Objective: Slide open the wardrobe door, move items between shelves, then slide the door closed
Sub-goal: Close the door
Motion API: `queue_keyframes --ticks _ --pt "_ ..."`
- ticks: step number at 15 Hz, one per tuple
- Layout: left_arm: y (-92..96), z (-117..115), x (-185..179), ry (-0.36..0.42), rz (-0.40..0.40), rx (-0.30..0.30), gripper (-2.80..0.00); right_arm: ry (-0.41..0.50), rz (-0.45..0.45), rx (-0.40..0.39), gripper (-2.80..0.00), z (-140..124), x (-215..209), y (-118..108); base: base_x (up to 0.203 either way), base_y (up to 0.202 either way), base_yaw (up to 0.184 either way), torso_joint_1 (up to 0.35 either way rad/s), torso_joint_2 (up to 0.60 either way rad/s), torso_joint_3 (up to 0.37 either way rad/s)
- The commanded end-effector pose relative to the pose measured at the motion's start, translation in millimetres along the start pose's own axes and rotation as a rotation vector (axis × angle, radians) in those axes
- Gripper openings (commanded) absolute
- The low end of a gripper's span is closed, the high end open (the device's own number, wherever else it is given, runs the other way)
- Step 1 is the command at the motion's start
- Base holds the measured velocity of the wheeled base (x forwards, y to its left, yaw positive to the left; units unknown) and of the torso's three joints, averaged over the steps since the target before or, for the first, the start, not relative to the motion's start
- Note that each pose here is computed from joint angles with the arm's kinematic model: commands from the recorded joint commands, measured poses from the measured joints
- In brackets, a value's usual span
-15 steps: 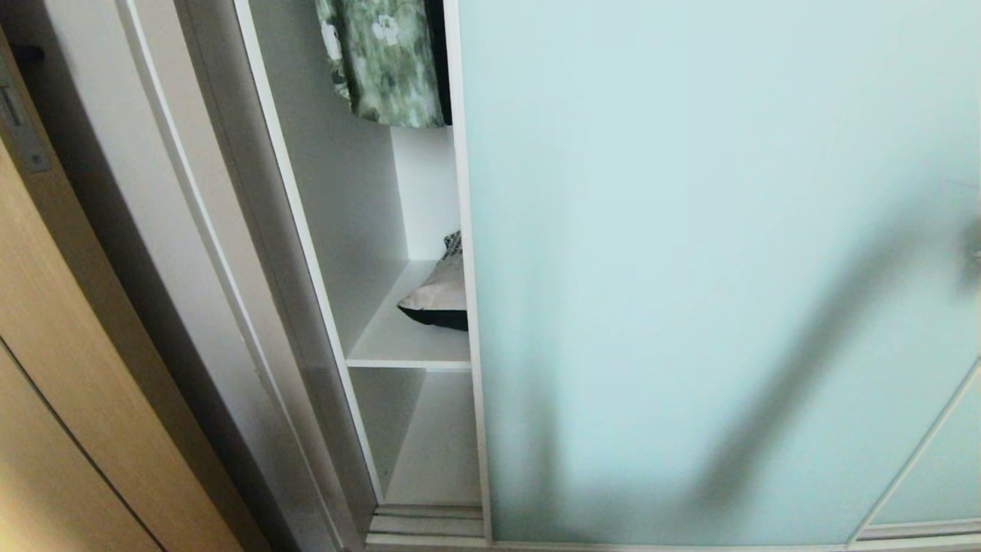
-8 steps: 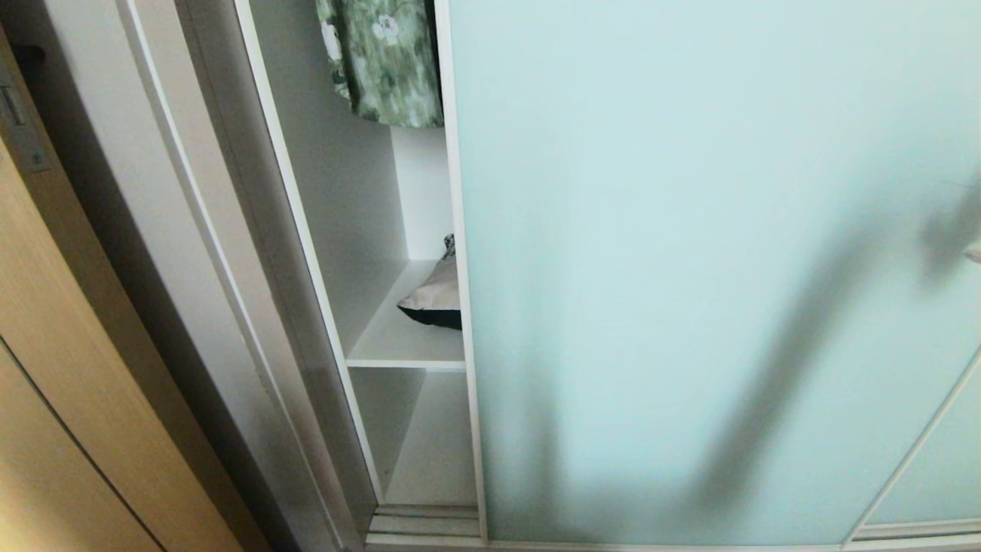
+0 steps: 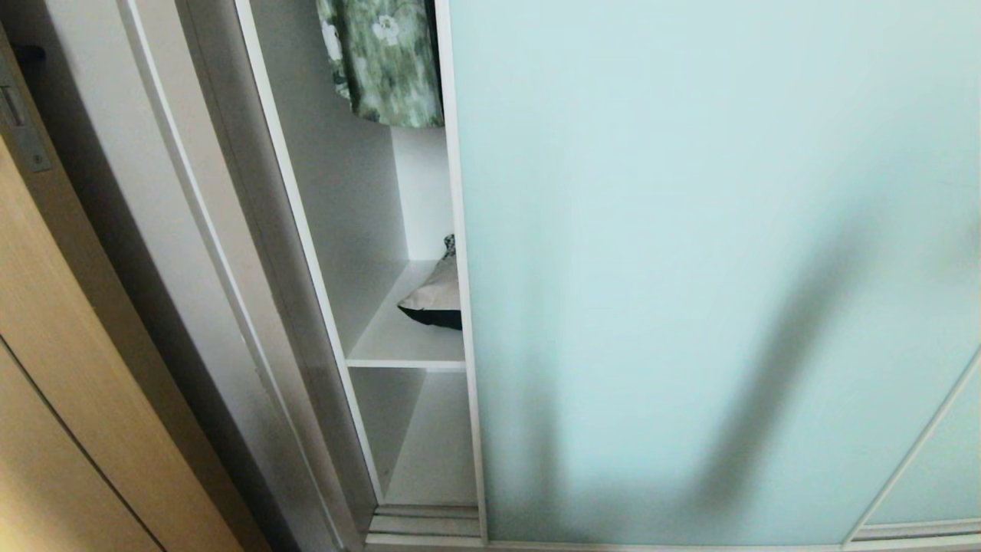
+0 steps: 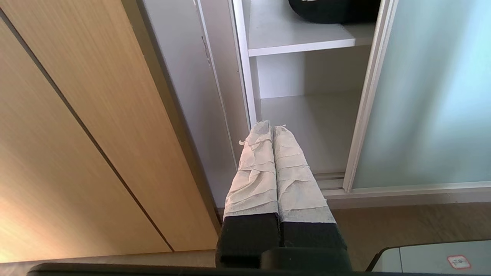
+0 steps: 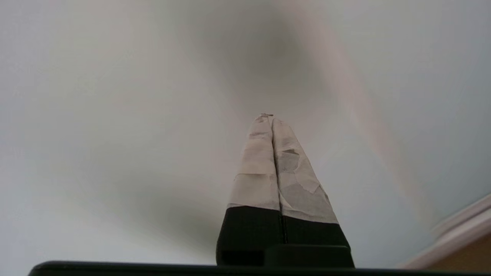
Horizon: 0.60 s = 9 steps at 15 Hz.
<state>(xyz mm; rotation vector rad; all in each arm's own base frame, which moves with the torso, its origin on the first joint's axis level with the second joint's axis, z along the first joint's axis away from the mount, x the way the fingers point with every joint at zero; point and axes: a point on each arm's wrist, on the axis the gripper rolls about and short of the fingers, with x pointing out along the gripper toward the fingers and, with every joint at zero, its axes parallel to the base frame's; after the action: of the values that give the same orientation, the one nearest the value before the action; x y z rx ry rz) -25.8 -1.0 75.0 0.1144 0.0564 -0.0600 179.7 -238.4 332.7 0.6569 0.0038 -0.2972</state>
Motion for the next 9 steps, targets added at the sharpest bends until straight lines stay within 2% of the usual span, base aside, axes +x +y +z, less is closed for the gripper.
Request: queue_keyframes --ticks 1,5,7,9 --pt "0.0 0 0 0.002 0.0 -0.001 -2.8 -0.096 -0.058 -0.027 -2.8 19 5 -37 0.0 0.0 0.0 0.0 0.0 0.0" --pt "0.0 0 0 0.002 0.0 0.001 -2.8 -0.102 -0.146 0.003 -2.8 15 60 -101 0.0 0.0 0.0 0.0 0.0 0.0" --pt "0.0 0 0 0.002 0.0 0.001 -2.8 -0.055 -0.144 0.031 -2.8 1 93 -120 0.0 0.0 0.0 0.0 0.0 0.0" --pt "0.0 0 0 0.002 0.0 -0.001 -2.8 -0.012 -0.13 0.051 -2.8 -14 120 -131 0.0 0.0 0.0 0.0 0.0 0.0"
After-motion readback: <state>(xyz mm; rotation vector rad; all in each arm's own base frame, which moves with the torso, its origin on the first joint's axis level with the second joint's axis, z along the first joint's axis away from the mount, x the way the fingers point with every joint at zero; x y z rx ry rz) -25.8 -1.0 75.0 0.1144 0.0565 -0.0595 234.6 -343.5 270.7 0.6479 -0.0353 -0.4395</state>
